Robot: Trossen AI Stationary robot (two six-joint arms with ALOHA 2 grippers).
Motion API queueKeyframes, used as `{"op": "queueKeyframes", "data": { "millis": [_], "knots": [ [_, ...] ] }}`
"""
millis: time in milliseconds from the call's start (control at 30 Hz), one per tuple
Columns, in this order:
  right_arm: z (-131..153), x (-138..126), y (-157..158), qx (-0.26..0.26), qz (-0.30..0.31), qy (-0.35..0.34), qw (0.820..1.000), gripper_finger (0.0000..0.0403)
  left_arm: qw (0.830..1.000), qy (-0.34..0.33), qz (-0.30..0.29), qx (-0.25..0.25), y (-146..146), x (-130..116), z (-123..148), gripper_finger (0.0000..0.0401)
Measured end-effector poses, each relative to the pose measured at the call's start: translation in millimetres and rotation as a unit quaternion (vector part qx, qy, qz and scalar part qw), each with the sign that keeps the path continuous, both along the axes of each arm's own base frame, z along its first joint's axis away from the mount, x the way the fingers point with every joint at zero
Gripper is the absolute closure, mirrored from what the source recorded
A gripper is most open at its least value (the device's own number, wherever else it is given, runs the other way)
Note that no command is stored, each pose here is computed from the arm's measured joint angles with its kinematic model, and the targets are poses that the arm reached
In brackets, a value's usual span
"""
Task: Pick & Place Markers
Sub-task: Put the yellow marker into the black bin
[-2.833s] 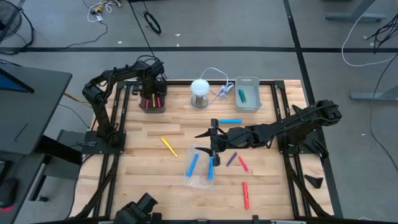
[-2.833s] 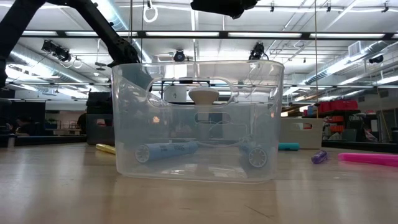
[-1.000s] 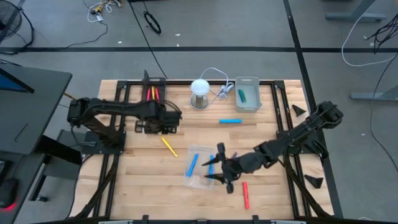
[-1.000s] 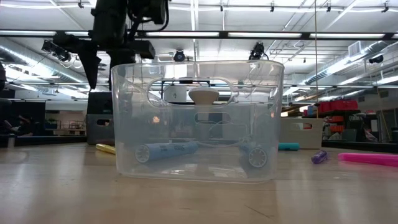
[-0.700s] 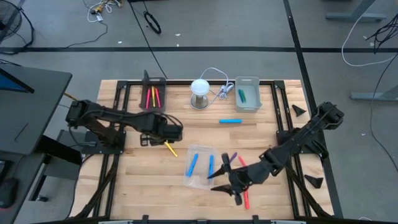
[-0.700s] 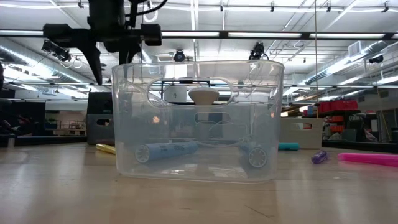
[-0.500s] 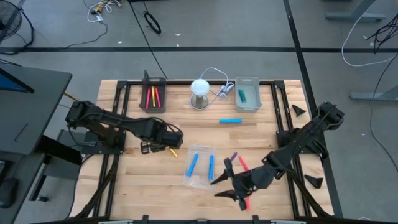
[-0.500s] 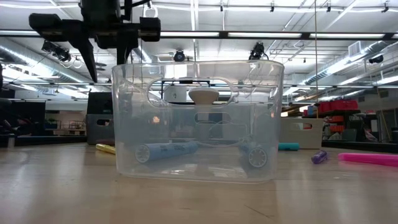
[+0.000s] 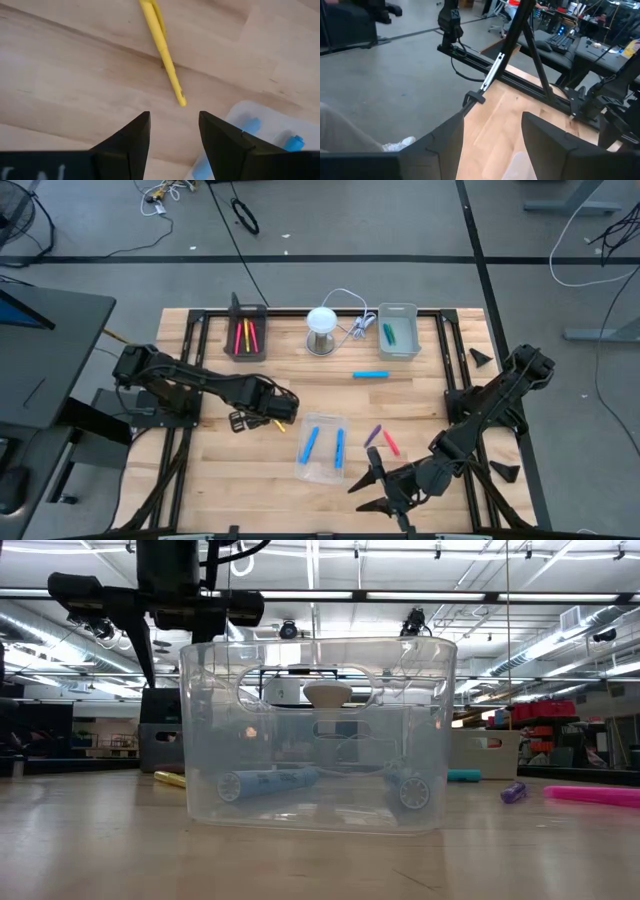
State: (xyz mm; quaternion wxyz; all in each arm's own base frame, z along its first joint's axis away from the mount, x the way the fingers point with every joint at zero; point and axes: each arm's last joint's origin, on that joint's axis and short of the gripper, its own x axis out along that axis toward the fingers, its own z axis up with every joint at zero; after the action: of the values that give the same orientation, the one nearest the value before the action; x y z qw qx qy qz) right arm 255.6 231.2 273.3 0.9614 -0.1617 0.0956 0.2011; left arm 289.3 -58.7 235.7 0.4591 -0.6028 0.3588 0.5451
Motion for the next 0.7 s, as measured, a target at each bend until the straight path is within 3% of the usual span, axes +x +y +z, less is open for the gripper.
{"op": "queueKeyframes", "data": {
  "millis": [700],
  "knots": [
    [-3,-1,-1,-0.003,-0.002,0.015,1.0,0.0199,0.995,0.096,-0.013,0.014,30,27,-57,0.0224]
  ]
}}
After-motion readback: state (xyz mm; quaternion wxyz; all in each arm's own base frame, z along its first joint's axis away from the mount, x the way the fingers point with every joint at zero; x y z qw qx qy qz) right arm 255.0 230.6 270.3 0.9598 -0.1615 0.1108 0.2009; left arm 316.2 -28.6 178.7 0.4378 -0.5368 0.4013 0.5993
